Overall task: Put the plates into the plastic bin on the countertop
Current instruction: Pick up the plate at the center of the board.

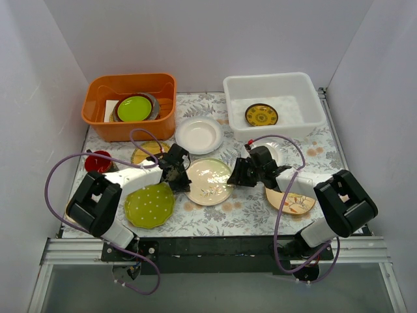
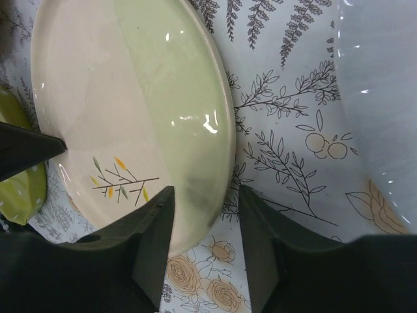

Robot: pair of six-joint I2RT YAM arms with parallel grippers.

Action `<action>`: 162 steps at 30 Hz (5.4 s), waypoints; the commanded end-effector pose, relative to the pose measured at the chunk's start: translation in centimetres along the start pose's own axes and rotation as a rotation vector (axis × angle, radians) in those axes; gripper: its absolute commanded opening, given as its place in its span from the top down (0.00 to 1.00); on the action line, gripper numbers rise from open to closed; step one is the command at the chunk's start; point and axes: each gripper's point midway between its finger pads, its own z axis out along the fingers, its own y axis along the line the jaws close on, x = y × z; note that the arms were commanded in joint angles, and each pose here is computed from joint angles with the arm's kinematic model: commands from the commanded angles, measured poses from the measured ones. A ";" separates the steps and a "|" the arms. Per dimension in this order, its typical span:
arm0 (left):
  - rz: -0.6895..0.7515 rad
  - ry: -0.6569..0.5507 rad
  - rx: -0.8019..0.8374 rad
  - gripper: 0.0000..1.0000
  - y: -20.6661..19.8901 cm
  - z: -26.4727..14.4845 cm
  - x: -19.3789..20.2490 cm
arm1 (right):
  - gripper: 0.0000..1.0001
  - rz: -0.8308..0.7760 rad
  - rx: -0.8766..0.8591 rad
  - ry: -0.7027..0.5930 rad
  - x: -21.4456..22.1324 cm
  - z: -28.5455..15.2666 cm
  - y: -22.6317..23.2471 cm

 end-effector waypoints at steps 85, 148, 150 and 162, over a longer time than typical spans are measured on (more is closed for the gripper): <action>0.036 -0.123 0.007 1.00 0.1 0.5 2.5 | 0.99 -0.207 0.095 -0.199 -5.3 -8.1 2.8; -0.012 -0.071 0.019 1.00 0.1 2.1 6.0 | 0.99 -0.239 -0.060 -0.238 -4.6 -9.9 4.9; -0.012 -0.064 0.014 1.00 0.2 2.3 6.2 | 0.99 -0.240 -0.064 -0.231 -4.5 -9.8 5.0; 0.003 -0.059 -0.007 1.00 0.2 3.0 6.5 | 0.70 -0.254 -0.090 -0.206 -3.6 -9.3 4.8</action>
